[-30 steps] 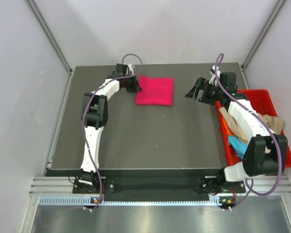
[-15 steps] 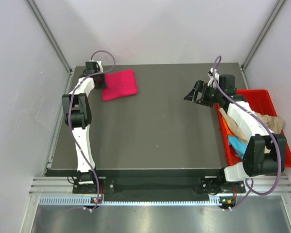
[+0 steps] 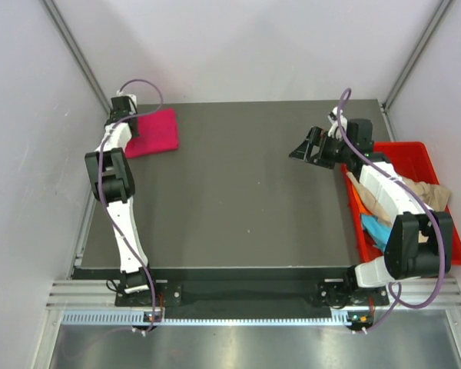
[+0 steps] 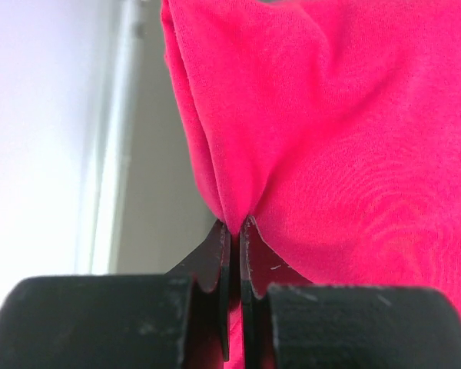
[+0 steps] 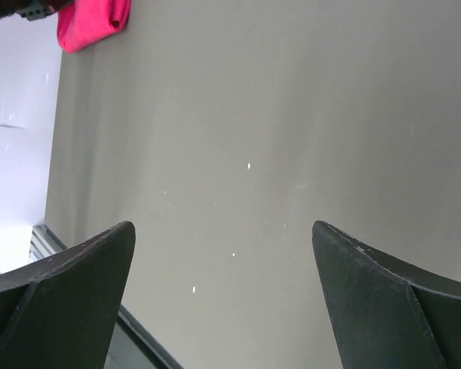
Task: Fold and stack the t-shirts
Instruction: Neatly place the folded tshirt to the corner
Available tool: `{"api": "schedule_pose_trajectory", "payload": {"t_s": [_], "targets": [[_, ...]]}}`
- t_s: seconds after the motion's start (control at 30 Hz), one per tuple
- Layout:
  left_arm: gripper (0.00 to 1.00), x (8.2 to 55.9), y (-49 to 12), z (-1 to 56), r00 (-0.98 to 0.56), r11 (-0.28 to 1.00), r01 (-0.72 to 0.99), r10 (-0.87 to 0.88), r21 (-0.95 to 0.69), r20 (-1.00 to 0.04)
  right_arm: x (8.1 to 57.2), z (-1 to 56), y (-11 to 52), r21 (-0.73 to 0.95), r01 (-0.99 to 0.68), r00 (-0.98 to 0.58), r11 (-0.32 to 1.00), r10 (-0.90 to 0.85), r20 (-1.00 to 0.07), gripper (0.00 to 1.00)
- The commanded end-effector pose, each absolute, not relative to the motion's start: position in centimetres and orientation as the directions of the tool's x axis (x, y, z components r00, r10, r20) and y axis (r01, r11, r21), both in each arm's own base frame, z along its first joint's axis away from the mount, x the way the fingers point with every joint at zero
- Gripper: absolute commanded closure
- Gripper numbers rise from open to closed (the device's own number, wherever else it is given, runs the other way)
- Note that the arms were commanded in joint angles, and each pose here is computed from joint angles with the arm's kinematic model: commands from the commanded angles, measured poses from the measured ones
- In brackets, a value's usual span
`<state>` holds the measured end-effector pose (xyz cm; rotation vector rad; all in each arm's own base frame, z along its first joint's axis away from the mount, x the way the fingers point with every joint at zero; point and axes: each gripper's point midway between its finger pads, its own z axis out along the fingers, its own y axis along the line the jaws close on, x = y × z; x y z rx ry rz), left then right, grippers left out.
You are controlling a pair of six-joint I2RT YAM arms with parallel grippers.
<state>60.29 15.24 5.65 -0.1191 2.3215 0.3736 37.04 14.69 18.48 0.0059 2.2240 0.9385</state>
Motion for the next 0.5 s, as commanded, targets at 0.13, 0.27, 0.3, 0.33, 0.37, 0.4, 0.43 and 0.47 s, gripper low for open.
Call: {"api": "schedule_pose_trajectory", "payload": {"t_s": [0.13, 0.27, 0.3, 0.33, 0.37, 0.4, 0.43, 0.47], "targets": [[1.0, 63.2, 20.6, 8.9, -0.582, 0.908, -0.29, 0.082, 0.301, -0.809, 37.4, 20.2, 15.6, 0.641, -0.32, -0.708, 0.697, 0.275, -0.651, 0.02], [1.0, 63.6, 22.3, 9.1, -0.562, 0.888, -0.335, 0.081, 0.316, -0.823, 37.6, 20.0, 15.5, 0.643, -0.312, -0.706, 0.7, 0.282, -0.65, 0.02], [1.0, 64.0, 22.2, 9.5, -0.544, 0.895, -0.33, 0.08, 0.3, -0.835, 37.7, 20.0, 15.5, 0.641, -0.311, -0.703, 0.702, 0.284, -0.652, 0.02], [1.0, 64.4, 22.2, 10.0, -0.526, 0.897, -0.331, 0.081, 0.292, -0.847, 37.8, 19.9, 15.5, 0.642, -0.309, -0.704, 0.701, 0.286, -0.651, 0.02], [1.0, 64.6, 22.2, 10.1, -0.516, 0.9, -0.328, 0.083, 0.287, -0.852, 37.9, 20.0, 15.6, 0.646, -0.309, -0.703, 0.698, 0.29, -0.649, 0.02], [1.0, 64.8, 22.1, 10.2, -0.504, 0.903, -0.328, 0.082, 0.278, -0.86, 37.9, 20.0, 15.7, 0.651, -0.306, -0.705, 0.695, 0.294, -0.645, 0.02], [1.0, 65.1, 22.0, 10.5, -0.492, 0.906, -0.328, 0.079, 0.269, -0.867, 38.0, 19.9, 15.7, 0.652, -0.303, -0.706, 0.695, 0.295, -0.643, 0.02], [1.0, 65.2, 22.0, 10.2, -0.493, 0.904, -0.334, 0.073, 0.266, -0.867, 38.0, 19.9, 15.7, 0.652, -0.306, -0.706, 0.694, 0.294, -0.644, 0.02]]}}
